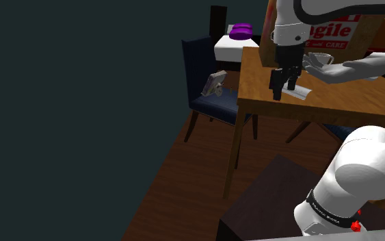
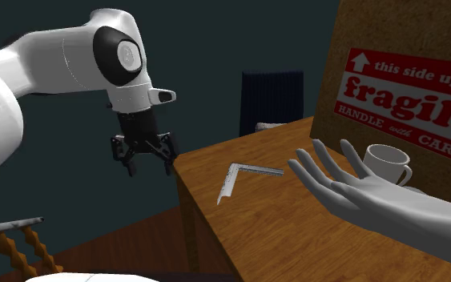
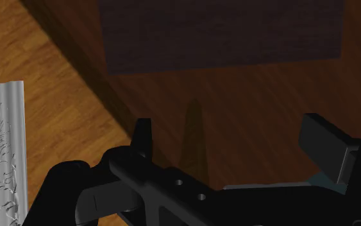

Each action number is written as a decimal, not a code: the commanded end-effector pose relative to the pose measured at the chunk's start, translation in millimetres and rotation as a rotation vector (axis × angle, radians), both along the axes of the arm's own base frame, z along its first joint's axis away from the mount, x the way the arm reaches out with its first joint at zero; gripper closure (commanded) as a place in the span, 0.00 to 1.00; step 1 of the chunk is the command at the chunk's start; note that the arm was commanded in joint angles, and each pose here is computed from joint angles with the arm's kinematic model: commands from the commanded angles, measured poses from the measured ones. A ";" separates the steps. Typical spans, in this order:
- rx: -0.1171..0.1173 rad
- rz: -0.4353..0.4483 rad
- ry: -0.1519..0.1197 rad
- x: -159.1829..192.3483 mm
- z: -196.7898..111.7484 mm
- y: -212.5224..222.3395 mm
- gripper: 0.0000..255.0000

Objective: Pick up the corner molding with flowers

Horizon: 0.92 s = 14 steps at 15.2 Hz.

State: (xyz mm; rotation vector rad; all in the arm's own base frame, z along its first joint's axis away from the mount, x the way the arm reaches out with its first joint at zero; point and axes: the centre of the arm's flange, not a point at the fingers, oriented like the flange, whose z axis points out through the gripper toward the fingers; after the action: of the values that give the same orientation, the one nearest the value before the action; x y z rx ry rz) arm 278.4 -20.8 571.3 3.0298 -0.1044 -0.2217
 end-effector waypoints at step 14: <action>0.035 -0.693 -0.118 67.8 2.0 -163.9 0.00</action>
State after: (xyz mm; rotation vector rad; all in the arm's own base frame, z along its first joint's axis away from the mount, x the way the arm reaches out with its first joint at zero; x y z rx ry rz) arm 344.7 -170.6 573.7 2.9325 -1.0783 -0.1025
